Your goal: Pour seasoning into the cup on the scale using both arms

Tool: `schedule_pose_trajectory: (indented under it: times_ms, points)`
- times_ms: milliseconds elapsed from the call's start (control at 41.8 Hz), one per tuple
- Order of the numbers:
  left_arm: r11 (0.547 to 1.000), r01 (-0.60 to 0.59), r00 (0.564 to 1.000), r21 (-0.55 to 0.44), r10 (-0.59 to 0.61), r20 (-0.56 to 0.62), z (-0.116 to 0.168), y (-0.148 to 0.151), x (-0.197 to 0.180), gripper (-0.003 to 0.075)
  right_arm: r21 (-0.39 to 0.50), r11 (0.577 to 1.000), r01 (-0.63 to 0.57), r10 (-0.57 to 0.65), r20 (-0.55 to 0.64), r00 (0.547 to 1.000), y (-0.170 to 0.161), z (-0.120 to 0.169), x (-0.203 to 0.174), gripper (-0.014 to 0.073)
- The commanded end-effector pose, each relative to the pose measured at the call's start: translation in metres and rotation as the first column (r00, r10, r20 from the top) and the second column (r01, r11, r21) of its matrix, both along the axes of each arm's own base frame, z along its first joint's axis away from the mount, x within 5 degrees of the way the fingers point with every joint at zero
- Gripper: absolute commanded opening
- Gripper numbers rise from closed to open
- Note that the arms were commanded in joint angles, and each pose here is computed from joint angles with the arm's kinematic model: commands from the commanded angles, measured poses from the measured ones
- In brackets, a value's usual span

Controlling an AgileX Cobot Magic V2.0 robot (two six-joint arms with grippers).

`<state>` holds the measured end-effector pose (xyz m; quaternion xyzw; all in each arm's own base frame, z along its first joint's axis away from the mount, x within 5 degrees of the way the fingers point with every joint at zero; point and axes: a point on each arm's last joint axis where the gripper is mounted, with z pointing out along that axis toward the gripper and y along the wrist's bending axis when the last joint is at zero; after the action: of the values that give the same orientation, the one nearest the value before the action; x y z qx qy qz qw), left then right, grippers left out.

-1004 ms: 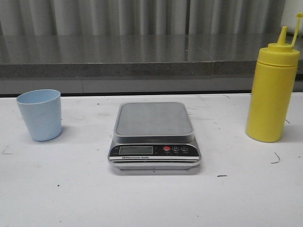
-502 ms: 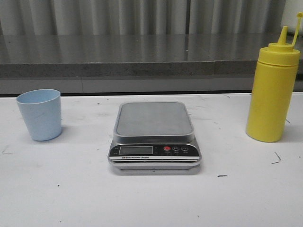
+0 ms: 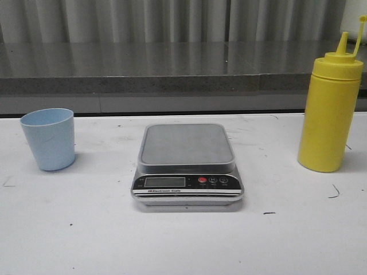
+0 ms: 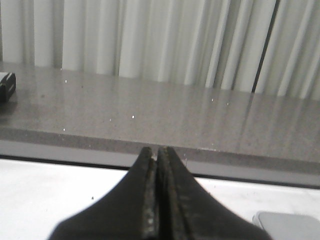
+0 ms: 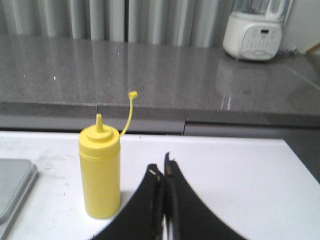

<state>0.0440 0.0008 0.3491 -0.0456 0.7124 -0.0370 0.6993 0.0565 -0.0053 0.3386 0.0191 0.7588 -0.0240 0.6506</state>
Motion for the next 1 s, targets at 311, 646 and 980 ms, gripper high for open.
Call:
schedule_pose_trajectory:
  times_ms: [311,646,980]
  points:
    - [1.000,0.004,0.974,-0.021,-0.008,-0.227,-0.008,-0.001,0.044,-0.0020,-0.013,1.000,0.012,-0.016,-0.317,0.948,-0.002,-0.012,0.063,-0.0117]
    - [0.999,0.011,0.935,0.043,0.005,-0.355,-0.025,0.001,0.066,0.0130,-0.023,1.000,0.005,-0.015,-0.442,0.897,-0.003,-0.028,0.084,0.0147]
    - [0.993,0.111,0.861,0.042,-0.075,-0.503,-0.033,-0.012,0.090,0.0463,0.003,1.000,0.000,0.002,-0.457,0.890,-0.001,-0.030,0.083,0.0479]
